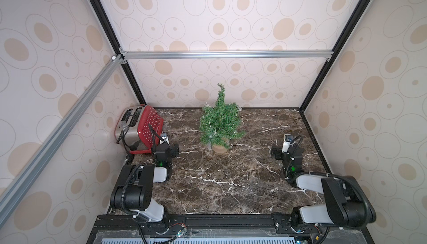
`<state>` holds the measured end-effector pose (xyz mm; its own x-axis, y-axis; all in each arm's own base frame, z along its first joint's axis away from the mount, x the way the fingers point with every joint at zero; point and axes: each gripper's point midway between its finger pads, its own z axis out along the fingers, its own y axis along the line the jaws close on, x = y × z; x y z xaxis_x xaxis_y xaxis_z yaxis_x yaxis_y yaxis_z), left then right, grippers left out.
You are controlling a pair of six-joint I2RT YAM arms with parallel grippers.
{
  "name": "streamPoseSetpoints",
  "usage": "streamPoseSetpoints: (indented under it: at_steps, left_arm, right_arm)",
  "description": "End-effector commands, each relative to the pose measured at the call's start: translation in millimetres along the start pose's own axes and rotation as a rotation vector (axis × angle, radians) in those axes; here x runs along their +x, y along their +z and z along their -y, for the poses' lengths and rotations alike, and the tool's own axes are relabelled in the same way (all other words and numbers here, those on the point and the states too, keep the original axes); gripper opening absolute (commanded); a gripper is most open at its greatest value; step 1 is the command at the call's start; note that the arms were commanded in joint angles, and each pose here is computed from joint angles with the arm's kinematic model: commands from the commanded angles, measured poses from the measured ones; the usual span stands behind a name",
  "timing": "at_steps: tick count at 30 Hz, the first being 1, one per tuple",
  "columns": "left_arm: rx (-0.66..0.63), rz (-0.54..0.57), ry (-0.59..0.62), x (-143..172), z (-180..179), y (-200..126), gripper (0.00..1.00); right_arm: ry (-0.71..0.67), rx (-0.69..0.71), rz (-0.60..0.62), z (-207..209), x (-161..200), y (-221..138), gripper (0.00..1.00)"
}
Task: Wrap string light around the christmas tree
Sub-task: Reset both arms
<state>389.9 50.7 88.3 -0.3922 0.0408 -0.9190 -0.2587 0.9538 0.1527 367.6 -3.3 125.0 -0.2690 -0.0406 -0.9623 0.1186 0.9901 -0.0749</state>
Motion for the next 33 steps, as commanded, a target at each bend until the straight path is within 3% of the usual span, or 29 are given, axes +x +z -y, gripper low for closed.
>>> streamPoseSetpoints:
  at_steps: [1, 11, 33]
  left_arm:
    - [-0.015, 0.033, -0.022, -14, -4, 1, 0.99]
    - [-0.016, 0.03, -0.021, -13, -4, 2, 0.99]
    - [-0.014, 0.032, -0.022, -14, -3, 2, 0.99]
  right_arm:
    - [-0.003, -0.01, 0.015, -2, 0, -1, 1.0]
    - [-0.034, -0.024, -0.124, -12, 30, 34, 1.0]
    - [-0.025, -0.041, -0.131, -12, 29, 37, 1.0]
